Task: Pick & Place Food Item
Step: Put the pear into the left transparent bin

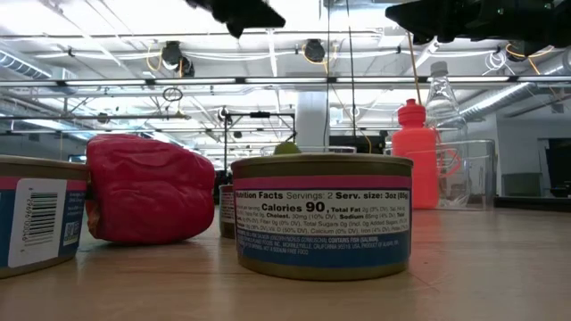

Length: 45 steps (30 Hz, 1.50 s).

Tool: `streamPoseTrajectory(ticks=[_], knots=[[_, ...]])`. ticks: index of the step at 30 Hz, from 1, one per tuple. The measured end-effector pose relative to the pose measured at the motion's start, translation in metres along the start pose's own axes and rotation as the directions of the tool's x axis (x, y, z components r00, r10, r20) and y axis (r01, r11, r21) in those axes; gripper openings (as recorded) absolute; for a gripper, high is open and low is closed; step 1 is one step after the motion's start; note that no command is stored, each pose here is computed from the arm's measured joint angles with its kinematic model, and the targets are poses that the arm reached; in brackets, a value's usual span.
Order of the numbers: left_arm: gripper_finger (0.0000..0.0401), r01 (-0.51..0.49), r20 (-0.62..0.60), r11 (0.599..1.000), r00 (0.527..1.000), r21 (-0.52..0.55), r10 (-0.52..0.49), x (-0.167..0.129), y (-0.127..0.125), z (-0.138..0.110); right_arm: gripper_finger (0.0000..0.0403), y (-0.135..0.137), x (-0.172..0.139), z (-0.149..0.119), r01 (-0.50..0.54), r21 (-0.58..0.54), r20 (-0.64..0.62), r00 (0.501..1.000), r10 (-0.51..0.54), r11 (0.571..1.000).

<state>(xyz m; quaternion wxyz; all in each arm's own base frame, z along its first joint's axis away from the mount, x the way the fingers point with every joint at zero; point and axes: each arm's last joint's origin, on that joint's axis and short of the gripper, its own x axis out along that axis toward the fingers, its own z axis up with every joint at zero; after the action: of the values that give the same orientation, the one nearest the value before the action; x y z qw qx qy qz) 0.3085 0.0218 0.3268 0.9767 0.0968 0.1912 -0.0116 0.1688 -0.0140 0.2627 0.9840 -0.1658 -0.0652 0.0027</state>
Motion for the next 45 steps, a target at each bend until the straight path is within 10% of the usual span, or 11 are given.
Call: streamPoseTrajectory(ticks=[8, 26, 45], knots=[[0.0031, 0.075, -0.077, 0.996, 0.994, -0.037, -0.078, 0.004, -0.006, -0.007, 0.0, 0.001, 0.0, -0.002, -0.006, 0.007, -0.017, 1.0, 0.006, 1.0], [0.0237, 0.185, -0.385, 0.981, 0.911, 0.058, -0.149, 0.106, -0.067, -0.088, 0.0, 0.001, 0.0, -0.002, -0.007, 0.02, -0.022, 1.0, 0.007, 1.0], [0.0164, 0.18, -0.393, 0.983, 0.906, 0.027, -0.155, 0.096, -0.052, -0.085, 0.0, 0.001, 0.0, -0.003, -0.009, 0.02, -0.029, 1.0, 0.009, 1.0]])
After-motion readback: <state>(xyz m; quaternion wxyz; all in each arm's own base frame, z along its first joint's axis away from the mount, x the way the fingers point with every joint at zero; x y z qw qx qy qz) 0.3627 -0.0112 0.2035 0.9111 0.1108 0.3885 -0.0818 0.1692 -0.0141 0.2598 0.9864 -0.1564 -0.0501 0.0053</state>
